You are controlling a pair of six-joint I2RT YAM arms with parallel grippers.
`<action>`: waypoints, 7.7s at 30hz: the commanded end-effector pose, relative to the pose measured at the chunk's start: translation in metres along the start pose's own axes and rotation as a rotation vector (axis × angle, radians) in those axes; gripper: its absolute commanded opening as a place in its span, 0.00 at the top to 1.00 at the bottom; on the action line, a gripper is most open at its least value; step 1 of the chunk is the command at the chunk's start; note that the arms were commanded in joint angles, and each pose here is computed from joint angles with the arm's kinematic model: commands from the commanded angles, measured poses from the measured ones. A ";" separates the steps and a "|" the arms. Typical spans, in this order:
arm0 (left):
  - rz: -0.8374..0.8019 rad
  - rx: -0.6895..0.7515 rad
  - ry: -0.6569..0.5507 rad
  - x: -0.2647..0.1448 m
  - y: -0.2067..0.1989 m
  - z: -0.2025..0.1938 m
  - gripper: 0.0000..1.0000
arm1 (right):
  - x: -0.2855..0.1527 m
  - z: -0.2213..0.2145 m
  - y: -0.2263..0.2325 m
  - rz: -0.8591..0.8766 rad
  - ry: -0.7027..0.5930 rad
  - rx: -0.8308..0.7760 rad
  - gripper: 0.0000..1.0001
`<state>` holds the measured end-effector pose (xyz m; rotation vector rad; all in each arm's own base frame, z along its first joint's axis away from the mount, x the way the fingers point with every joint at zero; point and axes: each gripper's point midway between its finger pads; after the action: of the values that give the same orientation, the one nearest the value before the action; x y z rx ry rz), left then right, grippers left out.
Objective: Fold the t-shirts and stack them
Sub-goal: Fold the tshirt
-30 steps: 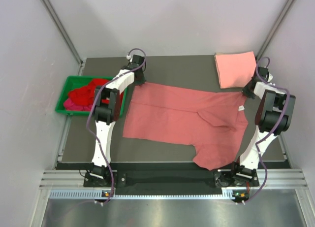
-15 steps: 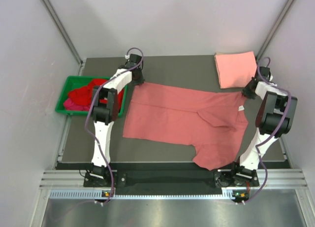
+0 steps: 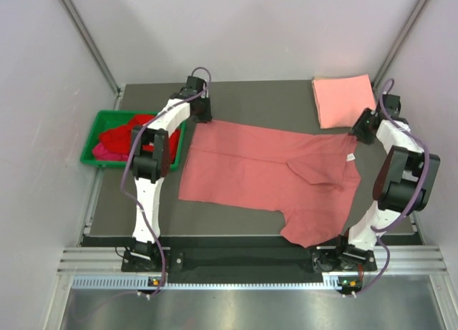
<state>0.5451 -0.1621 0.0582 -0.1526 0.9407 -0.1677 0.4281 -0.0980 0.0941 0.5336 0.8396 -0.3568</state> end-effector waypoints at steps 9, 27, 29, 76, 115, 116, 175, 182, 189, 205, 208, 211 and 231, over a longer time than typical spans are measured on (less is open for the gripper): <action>0.039 -0.018 0.026 0.024 0.010 -0.008 0.72 | 0.039 -0.046 -0.023 -0.032 0.144 0.006 0.61; 0.283 -0.270 -0.038 0.027 0.059 -0.011 0.74 | 0.054 -0.007 -0.041 -0.120 -0.086 0.144 1.00; 0.242 -0.290 -0.077 0.029 0.052 -0.001 0.74 | 0.059 0.002 -0.033 -0.080 -0.112 0.157 1.00; -0.247 0.097 -0.104 -0.193 -0.080 -0.064 0.69 | -0.068 -0.174 0.072 0.278 -0.220 0.331 0.21; -0.252 0.100 -0.109 -0.195 -0.083 -0.062 0.69 | -0.089 -0.133 0.137 0.555 -0.414 0.158 0.25; -0.253 0.100 -0.110 -0.195 -0.083 -0.061 0.69 | -0.094 -0.125 0.142 0.562 -0.437 0.157 0.25; 0.142 -0.034 0.256 -0.178 0.039 -0.226 0.62 | -0.074 -0.177 0.046 0.022 0.099 0.015 0.68; 0.099 -0.074 0.332 -0.172 0.033 -0.247 0.62 | -0.115 -0.169 0.059 0.114 0.085 0.075 0.59; 0.161 -0.067 0.386 -0.161 0.046 -0.265 0.63 | -0.129 -0.184 0.016 -0.016 0.143 0.205 0.41; 0.159 -0.052 0.393 -0.163 0.044 -0.259 1.00 | -0.104 -0.186 -0.085 -0.246 0.005 0.353 0.47; 0.119 -0.051 0.379 -0.167 0.037 -0.255 1.00 | -0.098 -0.182 -0.087 -0.232 -0.022 0.337 0.48; 0.082 -0.039 0.362 -0.171 0.031 -0.250 1.00 | -0.090 -0.190 -0.089 -0.238 0.003 0.343 0.50; 0.048 -0.036 0.268 -0.186 0.022 -0.223 1.00 | -0.088 -0.187 -0.115 -0.408 -0.021 0.380 1.00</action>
<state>0.2397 -0.1107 0.0465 -0.1245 1.3088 -0.1149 0.2022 -0.0644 0.0173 0.7330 0.8897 -0.8540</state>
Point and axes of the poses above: each gripper's point midway between its finger pads, its own x axis out along the fingers, its own y axis along the line the jaws close on, z = x × y, and after that the axes turned 2 degrees about x, right-handed
